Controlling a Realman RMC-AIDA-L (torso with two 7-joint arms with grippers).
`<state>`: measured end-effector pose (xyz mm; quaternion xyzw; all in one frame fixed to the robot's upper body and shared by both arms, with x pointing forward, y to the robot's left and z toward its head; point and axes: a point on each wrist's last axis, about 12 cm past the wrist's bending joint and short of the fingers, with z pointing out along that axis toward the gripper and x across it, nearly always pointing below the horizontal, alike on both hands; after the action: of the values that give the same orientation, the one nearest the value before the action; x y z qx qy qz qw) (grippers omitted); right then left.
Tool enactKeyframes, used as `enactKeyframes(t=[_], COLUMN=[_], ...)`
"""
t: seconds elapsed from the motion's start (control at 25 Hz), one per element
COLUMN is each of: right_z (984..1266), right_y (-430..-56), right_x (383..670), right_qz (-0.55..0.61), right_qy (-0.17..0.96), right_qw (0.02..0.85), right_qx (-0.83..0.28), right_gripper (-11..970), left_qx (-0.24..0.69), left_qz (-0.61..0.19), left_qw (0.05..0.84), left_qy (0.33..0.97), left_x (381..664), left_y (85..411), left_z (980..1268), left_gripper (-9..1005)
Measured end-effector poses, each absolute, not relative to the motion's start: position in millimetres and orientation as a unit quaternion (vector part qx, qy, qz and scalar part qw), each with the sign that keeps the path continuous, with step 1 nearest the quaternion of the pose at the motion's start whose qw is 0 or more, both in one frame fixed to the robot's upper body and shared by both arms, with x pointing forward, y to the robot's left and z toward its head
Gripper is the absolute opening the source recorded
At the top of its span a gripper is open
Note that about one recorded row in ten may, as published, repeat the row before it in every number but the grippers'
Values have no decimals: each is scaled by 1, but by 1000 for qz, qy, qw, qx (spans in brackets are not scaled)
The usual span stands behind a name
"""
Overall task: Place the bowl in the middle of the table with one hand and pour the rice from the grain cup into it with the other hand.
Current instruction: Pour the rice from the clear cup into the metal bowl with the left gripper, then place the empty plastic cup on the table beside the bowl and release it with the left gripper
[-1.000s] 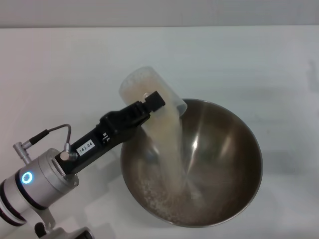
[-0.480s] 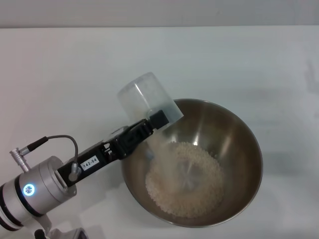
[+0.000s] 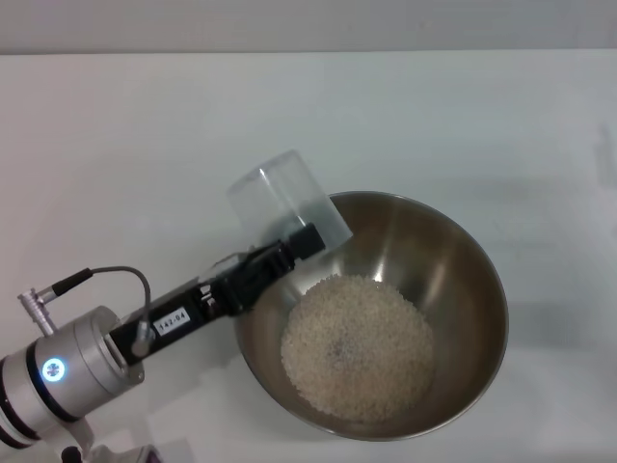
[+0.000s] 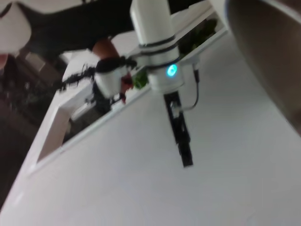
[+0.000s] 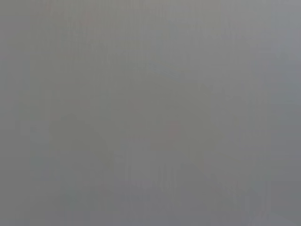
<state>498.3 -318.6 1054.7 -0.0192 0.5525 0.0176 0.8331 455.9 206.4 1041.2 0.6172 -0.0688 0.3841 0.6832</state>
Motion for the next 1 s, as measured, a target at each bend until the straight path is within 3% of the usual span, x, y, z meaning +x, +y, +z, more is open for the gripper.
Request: enactKeyframes(t=[0.2,0.44,0.52,0.64,0.68,1.0], right_z=[1053,1055,1055,1057,1057,1058], right_y=[-318,-315,-314,-313,-313,-306], right_x=[502,510,511,514,516,520], right_qz=[19,41,47,64,69,83], right_qy=[564,567,566,566,567,566], right_qw=[826,823,823,822,821,820], right_qx=[-13,-2,0,8,9,8], right_gripper=[497,498,499,502,502,509], left_qx=[590,515,515,399,399,245], left_qz=[330,218,218,137,137,28], left_qw=[736,782,782,804,804,759], left_qy=[39,273,273,420,420,603], left_x=[458,470,470,475,475,489], left_y=[204,200,200,215,215,243], left_z=[1047,1044,1044,1043,1043,1023], left_gripper=[74,78,80,82,83,89])
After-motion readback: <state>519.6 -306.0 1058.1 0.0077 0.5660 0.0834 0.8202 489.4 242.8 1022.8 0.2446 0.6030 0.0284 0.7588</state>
